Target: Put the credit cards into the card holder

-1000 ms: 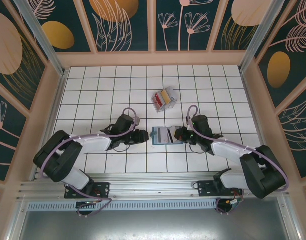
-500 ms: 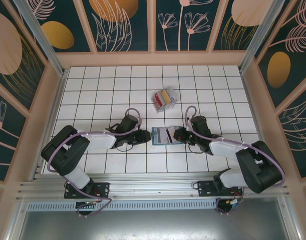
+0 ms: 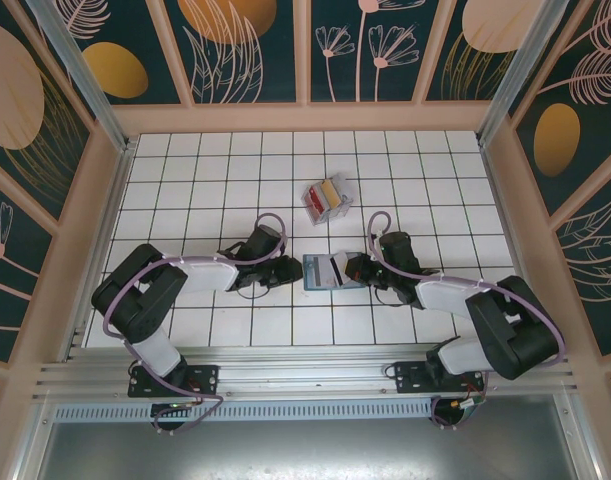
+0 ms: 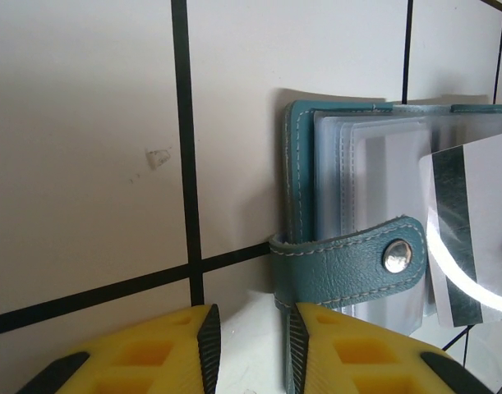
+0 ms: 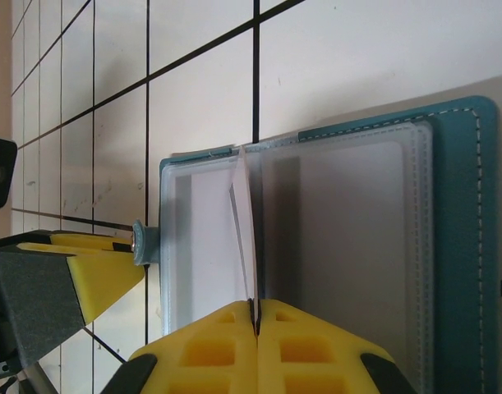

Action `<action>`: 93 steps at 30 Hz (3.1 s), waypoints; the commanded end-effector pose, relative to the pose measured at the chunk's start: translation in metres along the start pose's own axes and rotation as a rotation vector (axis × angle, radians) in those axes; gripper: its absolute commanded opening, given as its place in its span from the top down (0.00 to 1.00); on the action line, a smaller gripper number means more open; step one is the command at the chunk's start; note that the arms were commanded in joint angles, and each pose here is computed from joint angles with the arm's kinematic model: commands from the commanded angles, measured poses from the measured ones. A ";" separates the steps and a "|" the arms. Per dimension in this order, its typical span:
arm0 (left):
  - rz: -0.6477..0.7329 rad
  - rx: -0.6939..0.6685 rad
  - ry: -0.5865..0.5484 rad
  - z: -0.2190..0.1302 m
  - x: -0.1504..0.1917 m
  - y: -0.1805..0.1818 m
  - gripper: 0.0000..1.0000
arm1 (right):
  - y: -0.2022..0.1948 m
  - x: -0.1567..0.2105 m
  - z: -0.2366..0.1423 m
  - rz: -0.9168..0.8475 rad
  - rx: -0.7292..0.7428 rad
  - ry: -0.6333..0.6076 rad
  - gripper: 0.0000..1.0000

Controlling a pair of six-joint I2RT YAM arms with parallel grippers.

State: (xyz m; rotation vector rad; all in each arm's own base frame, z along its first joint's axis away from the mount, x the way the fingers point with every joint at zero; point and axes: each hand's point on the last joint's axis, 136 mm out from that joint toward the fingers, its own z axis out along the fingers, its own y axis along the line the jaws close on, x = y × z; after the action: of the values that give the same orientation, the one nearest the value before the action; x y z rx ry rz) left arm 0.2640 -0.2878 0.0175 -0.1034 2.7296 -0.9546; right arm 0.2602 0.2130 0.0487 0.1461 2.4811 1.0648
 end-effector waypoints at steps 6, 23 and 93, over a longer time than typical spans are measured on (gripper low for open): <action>-0.003 -0.052 0.054 0.019 0.016 0.015 0.68 | -0.004 0.007 0.006 0.006 -0.003 0.016 0.97; 0.004 -0.045 0.058 0.020 0.017 0.010 0.69 | -0.004 0.006 0.015 0.003 0.006 0.008 0.97; 0.024 -0.050 0.034 0.018 0.012 0.000 0.74 | 0.004 0.005 0.017 -0.190 0.269 -0.009 0.60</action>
State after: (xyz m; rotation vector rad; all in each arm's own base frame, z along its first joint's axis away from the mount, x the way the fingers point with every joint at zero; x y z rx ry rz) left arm 0.2682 -0.2953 0.0161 -0.0968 2.7475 -0.9102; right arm 0.2608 0.2459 0.0349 0.0138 2.5231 0.7729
